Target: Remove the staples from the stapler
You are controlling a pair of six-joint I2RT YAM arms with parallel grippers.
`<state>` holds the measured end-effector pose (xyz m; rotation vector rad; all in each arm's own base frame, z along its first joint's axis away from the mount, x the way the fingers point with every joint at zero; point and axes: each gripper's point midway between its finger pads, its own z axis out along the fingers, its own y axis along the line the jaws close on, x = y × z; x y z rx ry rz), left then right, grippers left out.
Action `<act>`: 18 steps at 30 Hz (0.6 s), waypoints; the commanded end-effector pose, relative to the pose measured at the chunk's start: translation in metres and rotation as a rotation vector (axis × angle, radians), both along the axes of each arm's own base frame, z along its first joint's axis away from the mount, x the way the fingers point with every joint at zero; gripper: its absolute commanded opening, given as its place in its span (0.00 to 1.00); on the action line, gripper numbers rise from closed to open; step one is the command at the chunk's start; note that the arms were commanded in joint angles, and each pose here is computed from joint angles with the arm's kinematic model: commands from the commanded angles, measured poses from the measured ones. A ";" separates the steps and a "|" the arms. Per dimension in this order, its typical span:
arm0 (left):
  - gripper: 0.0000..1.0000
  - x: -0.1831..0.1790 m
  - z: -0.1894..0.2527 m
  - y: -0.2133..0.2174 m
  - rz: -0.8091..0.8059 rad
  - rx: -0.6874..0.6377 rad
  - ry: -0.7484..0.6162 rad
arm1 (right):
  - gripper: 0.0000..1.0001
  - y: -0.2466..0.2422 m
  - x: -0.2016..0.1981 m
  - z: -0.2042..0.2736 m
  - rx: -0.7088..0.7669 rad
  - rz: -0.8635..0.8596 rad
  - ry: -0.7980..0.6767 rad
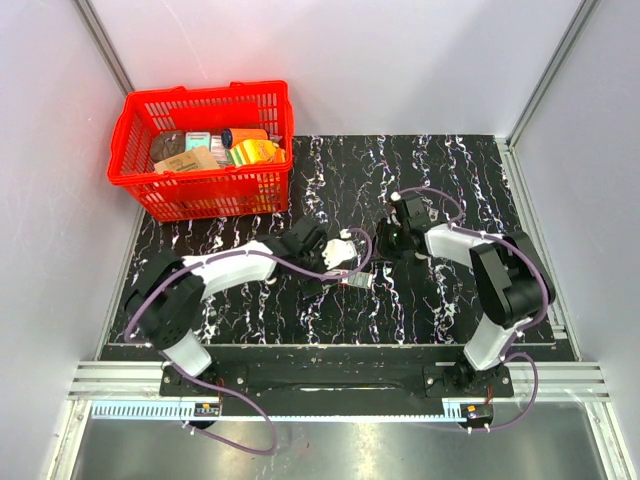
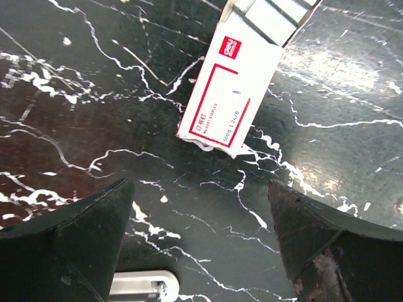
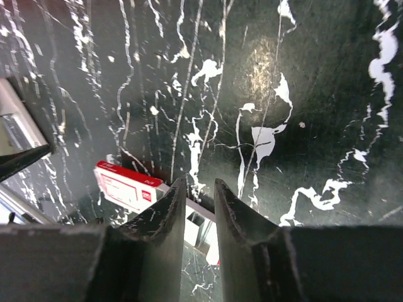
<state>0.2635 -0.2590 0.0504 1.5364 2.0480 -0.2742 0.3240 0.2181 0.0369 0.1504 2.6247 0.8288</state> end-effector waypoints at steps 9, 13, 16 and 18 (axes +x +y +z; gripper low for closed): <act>0.88 0.023 -0.017 -0.013 0.077 0.033 0.027 | 0.27 0.029 -0.014 -0.020 0.023 0.068 0.018; 0.79 0.031 -0.018 -0.020 0.100 0.044 0.042 | 0.27 0.036 -0.021 -0.022 0.026 0.083 0.024; 0.72 0.031 -0.025 -0.020 0.099 0.060 0.059 | 0.26 0.038 -0.029 -0.023 0.033 0.084 0.037; 0.70 0.030 -0.026 -0.021 0.097 0.062 0.063 | 0.26 0.038 -0.033 -0.024 0.044 0.081 0.043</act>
